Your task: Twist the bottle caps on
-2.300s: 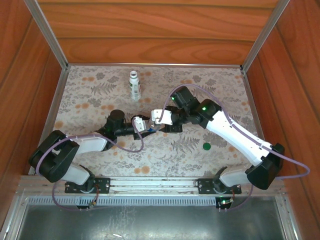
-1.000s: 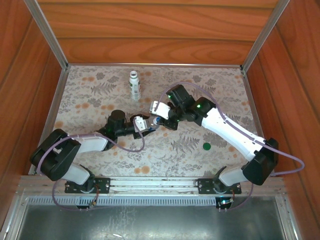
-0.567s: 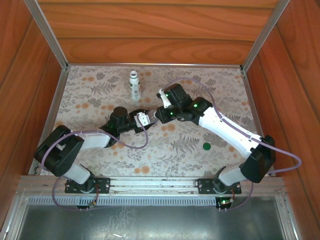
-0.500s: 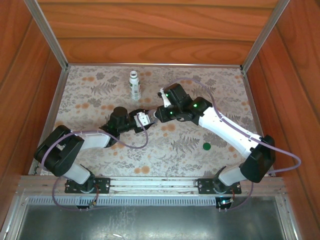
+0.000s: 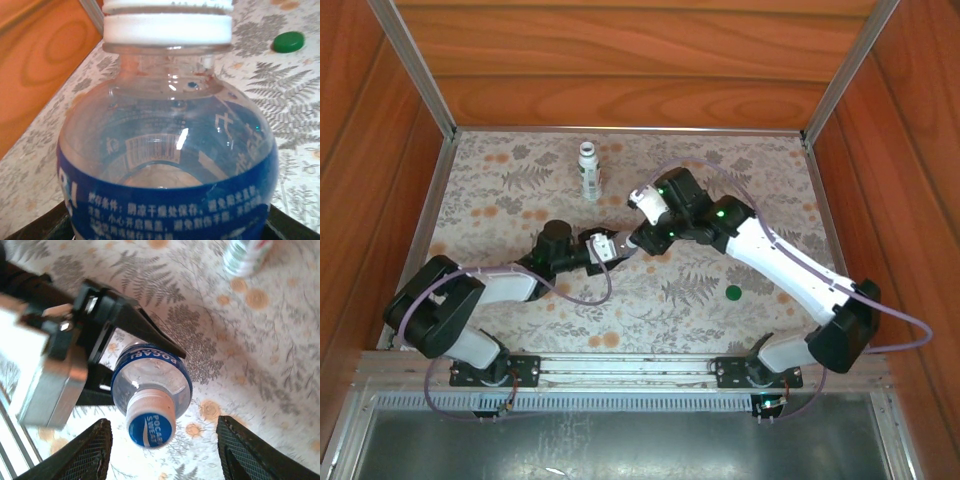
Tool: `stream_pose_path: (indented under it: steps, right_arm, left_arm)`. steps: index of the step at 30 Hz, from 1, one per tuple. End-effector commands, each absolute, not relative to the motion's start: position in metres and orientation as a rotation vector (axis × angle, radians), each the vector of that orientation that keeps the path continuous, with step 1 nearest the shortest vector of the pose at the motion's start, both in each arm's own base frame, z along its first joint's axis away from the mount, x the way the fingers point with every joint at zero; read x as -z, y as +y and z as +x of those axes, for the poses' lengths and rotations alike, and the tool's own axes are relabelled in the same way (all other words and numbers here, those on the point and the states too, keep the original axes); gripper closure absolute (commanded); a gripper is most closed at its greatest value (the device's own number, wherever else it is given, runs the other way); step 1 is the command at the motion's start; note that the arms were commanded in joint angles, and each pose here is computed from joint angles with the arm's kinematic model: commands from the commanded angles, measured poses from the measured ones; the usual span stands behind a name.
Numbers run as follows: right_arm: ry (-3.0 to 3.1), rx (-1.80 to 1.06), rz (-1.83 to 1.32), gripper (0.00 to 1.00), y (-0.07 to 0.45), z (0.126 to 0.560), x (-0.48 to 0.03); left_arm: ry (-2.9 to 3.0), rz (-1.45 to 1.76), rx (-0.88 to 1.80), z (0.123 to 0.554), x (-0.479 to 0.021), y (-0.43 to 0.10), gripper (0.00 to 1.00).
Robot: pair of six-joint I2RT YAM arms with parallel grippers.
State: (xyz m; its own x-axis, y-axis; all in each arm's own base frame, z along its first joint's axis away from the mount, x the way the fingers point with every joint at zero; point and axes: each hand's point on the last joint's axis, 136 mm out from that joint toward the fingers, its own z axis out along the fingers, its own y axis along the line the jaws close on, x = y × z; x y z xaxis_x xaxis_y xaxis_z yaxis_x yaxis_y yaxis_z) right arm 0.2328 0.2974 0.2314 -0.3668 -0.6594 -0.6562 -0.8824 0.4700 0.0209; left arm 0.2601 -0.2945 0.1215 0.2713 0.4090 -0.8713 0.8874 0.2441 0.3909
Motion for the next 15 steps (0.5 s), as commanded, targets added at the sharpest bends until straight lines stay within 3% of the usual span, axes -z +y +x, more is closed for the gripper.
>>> stream_pose_path:
  steps: [1,5,15]
  right_arm:
    - [1.807,-0.490,-1.706,0.40,0.290,0.197,-0.243]
    - [1.626,-0.446,-1.936,0.40,0.282,0.177,-0.247]
    - [1.552,-0.342,-2.086,0.38,0.290,0.178,-0.248]
  left_arm:
    - [1.272,1.370,0.625,0.236,-0.135,-0.298,0.41]
    - [1.261,1.377,0.672,0.225,-0.136,-0.296,0.41]
    - [1.234,1.388,0.727,0.222,-0.143,-0.302,0.40]
